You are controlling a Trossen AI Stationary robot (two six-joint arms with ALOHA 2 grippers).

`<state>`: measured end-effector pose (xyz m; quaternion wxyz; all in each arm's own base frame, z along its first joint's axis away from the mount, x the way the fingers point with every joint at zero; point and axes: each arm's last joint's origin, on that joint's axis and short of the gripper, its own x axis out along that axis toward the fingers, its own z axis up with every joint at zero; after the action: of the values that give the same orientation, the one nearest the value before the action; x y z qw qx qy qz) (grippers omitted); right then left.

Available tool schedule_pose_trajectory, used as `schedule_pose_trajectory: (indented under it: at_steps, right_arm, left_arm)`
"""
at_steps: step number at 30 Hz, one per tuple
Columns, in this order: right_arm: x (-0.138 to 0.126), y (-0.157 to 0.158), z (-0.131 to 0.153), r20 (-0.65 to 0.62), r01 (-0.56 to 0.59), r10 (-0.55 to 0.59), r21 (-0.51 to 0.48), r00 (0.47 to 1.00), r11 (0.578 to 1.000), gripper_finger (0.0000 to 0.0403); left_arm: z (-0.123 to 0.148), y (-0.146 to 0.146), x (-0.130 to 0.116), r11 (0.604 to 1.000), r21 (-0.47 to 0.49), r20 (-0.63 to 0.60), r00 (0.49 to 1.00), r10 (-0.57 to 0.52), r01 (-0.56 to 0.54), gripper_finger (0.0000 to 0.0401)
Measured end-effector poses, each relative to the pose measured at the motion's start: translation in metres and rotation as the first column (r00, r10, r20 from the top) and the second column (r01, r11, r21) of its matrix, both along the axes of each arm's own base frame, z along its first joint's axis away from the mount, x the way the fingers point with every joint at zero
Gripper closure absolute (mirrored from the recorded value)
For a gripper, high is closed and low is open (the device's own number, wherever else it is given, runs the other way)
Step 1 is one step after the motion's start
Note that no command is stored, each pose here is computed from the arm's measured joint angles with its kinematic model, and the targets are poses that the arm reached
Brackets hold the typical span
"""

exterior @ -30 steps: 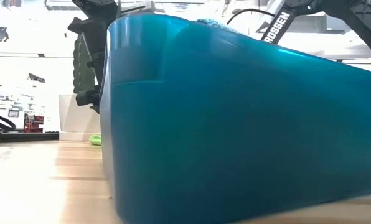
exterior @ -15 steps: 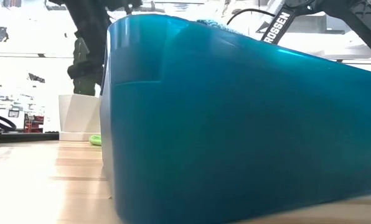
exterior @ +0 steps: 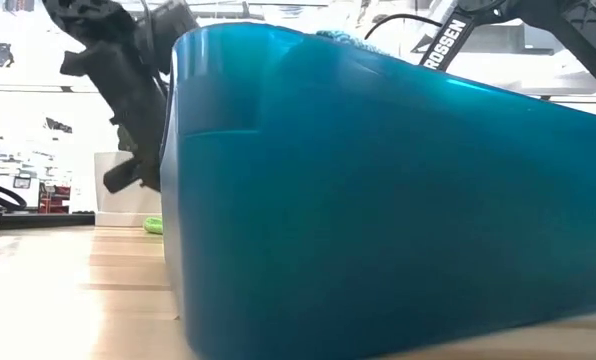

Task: Fold microfiber towels
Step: Fold the green microfiber towel

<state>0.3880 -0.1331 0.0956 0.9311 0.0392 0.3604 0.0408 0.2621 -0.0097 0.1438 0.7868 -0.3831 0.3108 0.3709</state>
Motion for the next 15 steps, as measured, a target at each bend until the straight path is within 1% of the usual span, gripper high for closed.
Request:
schedule_pose_trajectory:
  at_steps: [5,7,9,12,15]
  right_arm:
    - [0.000,0.000,0.000,-0.003,0.000,0.000,0.001,1.000,1.000,0.0269]
    - [0.000,0.000,0.000,-0.002,0.000,0.000,0.001,1.000,1.000,0.0269]
    - [-0.004,-0.001,0.007,-0.010,0.009,-0.009,0.020,1.000,1.000,0.0269]
    - [-0.006,-0.004,0.029,0.045,0.009,-0.011,0.027,0.999,1.000,0.0269]
    - [-0.007,-0.009,0.056,0.136,0.007,-0.008,0.005,0.991,1.000,0.0269]
  left_arm:
    - [-0.021,-0.001,0.003,1.000,-0.004,-0.085,0.996,0.001,-0.002,0.0339]
    - [-0.026,-0.001,0.005,1.000,-0.011,-0.093,0.996,-0.002,0.001,0.0347]
    - [-0.029,-0.001,0.006,1.000,-0.011,-0.103,0.995,-0.008,0.006,0.0352]
    - [-0.027,-0.001,0.005,0.998,0.002,-0.122,0.991,-0.061,0.062,0.0357]
    - [-0.024,0.001,0.002,0.990,-0.005,-0.152,0.979,-0.137,0.138,0.0360]
